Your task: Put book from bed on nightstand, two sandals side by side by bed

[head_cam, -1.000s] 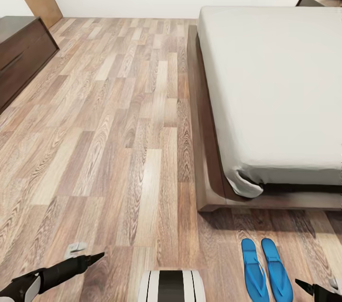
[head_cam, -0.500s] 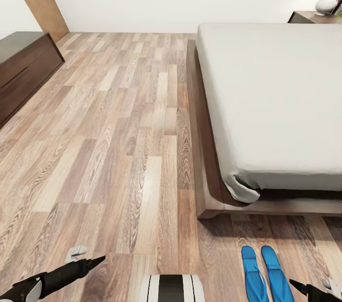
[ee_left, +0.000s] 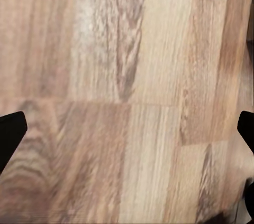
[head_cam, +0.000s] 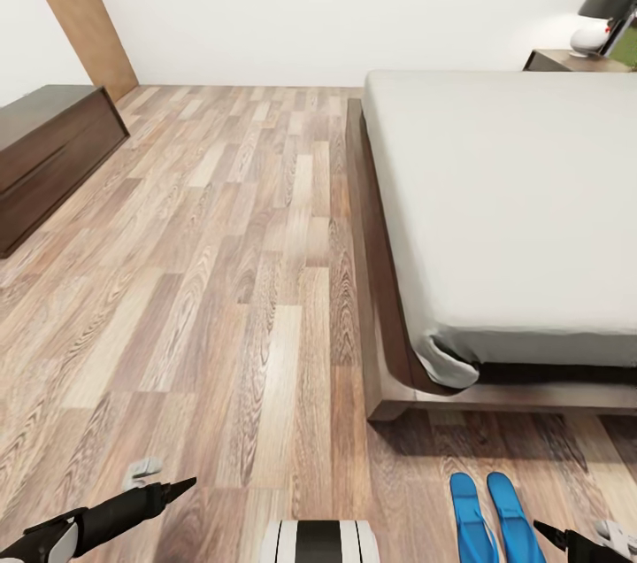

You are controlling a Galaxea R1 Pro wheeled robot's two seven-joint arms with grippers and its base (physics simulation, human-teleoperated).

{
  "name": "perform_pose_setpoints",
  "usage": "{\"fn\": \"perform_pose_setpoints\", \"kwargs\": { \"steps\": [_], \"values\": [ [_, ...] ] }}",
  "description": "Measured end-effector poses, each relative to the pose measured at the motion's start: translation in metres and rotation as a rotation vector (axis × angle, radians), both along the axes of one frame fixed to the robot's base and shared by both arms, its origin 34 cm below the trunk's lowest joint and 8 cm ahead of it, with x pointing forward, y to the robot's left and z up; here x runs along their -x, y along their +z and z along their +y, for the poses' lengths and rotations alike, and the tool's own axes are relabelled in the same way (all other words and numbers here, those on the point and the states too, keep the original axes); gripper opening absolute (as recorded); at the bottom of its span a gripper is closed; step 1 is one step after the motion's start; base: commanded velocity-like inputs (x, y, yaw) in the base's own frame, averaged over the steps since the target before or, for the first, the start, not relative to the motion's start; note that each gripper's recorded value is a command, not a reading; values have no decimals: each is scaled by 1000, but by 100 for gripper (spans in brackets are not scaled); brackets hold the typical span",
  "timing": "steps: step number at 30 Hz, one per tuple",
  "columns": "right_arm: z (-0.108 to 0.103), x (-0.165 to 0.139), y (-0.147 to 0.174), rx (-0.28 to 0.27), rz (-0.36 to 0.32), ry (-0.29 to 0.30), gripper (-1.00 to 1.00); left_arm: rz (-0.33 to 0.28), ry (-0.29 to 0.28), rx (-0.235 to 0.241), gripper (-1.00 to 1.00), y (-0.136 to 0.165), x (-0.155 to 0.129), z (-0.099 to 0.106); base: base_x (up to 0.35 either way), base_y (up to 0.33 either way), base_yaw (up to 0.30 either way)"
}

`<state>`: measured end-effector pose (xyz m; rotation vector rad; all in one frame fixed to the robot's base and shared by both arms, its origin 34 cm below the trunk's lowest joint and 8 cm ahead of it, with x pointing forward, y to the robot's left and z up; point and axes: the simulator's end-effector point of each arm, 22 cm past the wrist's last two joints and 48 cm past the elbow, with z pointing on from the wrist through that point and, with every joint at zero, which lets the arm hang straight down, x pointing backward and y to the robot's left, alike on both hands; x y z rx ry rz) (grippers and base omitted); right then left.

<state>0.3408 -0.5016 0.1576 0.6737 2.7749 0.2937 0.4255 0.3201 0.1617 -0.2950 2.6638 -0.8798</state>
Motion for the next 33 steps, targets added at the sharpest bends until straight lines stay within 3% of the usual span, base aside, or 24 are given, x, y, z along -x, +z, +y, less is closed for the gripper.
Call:
{"fn": "perform_pose_setpoints", "kwargs": {
  "steps": [33],
  "values": [
    [1, -43, 41, -2, -134, 0, 100, -131, 1, -3, 100, 51, -41, -1, 0, 0, 0]
  ]
}}
